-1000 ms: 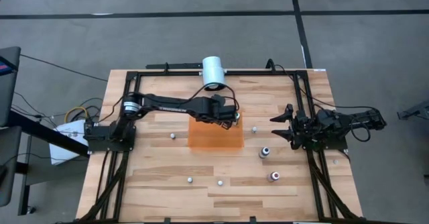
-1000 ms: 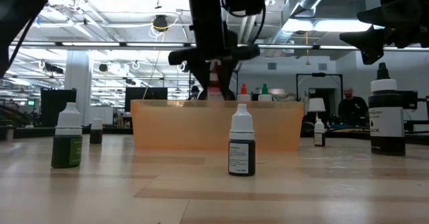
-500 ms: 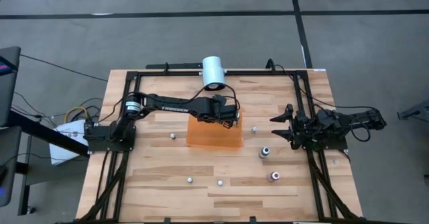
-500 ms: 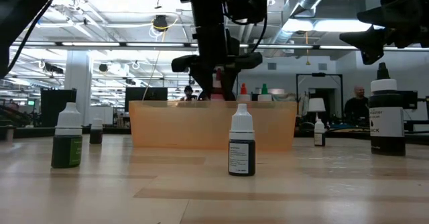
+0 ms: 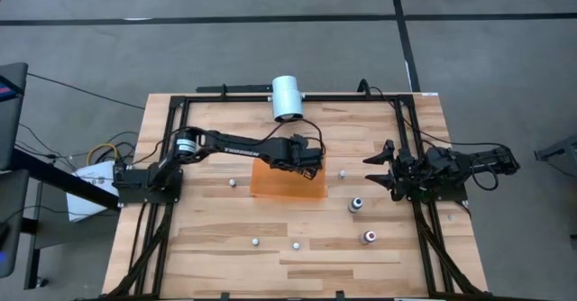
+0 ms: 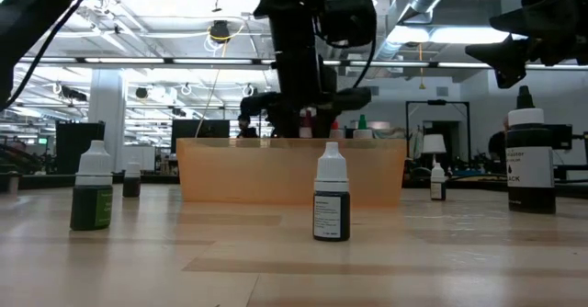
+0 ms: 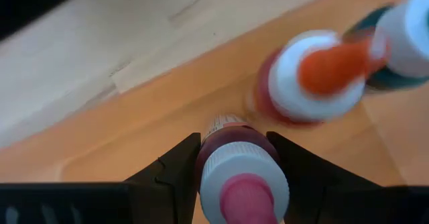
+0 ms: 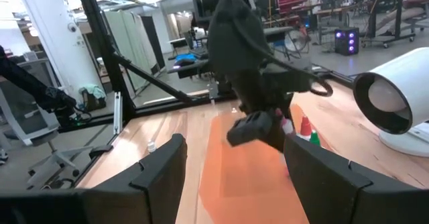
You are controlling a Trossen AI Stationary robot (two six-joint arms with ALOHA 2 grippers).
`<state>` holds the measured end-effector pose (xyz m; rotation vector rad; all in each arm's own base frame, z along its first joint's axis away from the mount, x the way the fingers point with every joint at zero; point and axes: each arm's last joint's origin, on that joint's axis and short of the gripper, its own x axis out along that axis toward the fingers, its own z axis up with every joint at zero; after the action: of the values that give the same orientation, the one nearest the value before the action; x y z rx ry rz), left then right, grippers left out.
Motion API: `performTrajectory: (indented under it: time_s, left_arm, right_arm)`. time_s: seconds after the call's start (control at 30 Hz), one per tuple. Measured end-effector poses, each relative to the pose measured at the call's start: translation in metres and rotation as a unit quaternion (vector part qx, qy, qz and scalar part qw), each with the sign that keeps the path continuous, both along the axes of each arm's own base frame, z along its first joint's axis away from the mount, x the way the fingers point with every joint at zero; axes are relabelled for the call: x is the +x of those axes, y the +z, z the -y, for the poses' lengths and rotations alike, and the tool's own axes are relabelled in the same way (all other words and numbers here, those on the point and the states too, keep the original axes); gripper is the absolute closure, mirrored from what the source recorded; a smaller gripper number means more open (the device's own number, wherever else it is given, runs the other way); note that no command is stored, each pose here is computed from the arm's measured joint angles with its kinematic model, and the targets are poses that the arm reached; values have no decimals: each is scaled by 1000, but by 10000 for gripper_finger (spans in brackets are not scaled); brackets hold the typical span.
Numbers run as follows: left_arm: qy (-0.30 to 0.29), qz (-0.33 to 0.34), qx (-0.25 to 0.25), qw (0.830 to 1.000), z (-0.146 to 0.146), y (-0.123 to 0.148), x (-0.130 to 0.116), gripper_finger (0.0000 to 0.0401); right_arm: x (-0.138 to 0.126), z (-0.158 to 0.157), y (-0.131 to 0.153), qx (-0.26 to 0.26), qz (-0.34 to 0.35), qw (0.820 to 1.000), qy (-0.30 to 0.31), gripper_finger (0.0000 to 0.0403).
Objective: Pick & Place food coloring
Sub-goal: Put the large pink food coloring bottle into the orange bin
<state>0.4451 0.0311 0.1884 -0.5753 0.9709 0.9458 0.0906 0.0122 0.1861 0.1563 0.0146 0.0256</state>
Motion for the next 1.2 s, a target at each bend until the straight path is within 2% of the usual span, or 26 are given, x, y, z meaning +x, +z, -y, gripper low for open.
performTrajectory:
  time_s: [0.53, 0.73, 1.2]
  left_arm:
    - [22, 9, 22, 999, -2, 0, 1, 250]
    - [12, 5, 13, 1000, -3, 0, 1, 248]
    - [4, 0, 21, 1000, -3, 0, 0, 187]
  right_arm:
    - [0, 0, 0, 1, -3, 1000, 0, 163]
    - [0, 0, -1, 1, -3, 1000, 0, 163]
    - [0, 0, -1, 10, -3, 1000, 0, 163]
